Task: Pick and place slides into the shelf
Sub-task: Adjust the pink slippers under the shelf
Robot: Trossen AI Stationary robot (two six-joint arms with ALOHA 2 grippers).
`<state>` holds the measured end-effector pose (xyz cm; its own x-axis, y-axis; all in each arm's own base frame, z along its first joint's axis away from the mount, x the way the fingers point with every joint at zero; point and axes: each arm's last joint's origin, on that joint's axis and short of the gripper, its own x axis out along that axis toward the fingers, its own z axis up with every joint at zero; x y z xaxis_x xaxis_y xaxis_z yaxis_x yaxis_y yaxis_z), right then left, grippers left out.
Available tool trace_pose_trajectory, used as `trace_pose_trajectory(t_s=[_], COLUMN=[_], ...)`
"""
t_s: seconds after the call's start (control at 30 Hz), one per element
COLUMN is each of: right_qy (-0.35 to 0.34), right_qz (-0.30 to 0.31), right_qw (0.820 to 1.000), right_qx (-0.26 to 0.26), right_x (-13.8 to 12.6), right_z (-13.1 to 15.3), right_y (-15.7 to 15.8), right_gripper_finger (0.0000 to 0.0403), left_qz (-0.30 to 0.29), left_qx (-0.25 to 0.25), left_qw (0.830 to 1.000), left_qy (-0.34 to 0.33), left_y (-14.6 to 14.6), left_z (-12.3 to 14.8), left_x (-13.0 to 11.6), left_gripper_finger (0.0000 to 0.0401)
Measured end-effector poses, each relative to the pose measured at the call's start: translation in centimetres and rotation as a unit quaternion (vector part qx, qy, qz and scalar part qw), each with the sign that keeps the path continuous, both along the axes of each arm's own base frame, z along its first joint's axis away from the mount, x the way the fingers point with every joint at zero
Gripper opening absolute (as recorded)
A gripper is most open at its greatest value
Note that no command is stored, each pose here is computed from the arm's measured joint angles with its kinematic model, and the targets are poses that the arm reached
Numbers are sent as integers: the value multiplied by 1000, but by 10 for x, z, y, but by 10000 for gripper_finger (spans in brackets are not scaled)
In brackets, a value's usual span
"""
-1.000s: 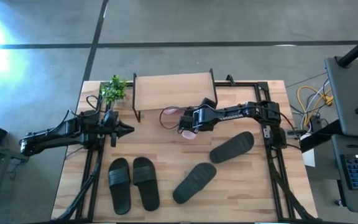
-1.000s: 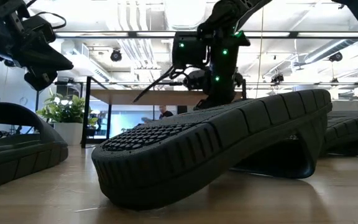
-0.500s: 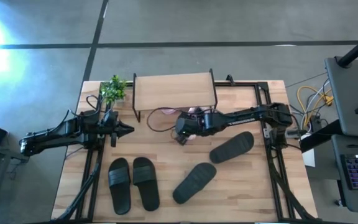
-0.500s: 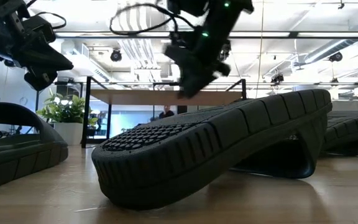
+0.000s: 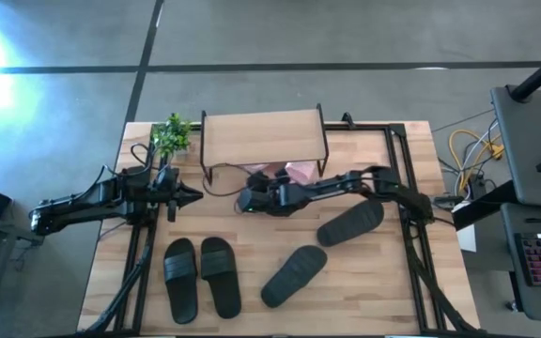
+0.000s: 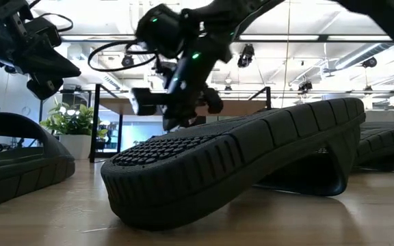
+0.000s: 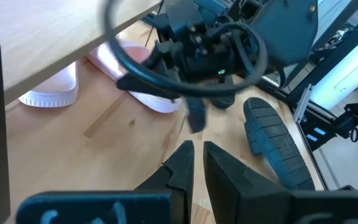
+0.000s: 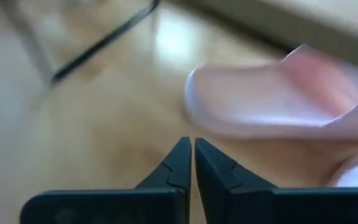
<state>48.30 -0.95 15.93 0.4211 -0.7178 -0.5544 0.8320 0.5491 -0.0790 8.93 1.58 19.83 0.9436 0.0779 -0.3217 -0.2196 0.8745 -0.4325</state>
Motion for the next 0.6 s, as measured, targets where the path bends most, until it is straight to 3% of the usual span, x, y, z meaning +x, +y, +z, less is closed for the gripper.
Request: trace_pose_trajectory(t_s=[0.1,0.33,0.6], right_qy=[-33,-35,-31], right_qz=[-42,-57,-129], right_qw=[998,996,983], right_qx=[-30,-51,-126], right_x=[16,52,59], right_z=[-4,-33,-36], right_y=[-2,-19,-30], right_gripper_finger=[13,13,13], left_qz=[0,0,-13], left_qx=[0,-1,-11], left_qw=[1000,1000,1000], left_qy=[0,1,7], left_y=[0,0,-1], left_z=[0,0,-2], left_x=[0,0,0], left_gripper_finger=[22,22,22])
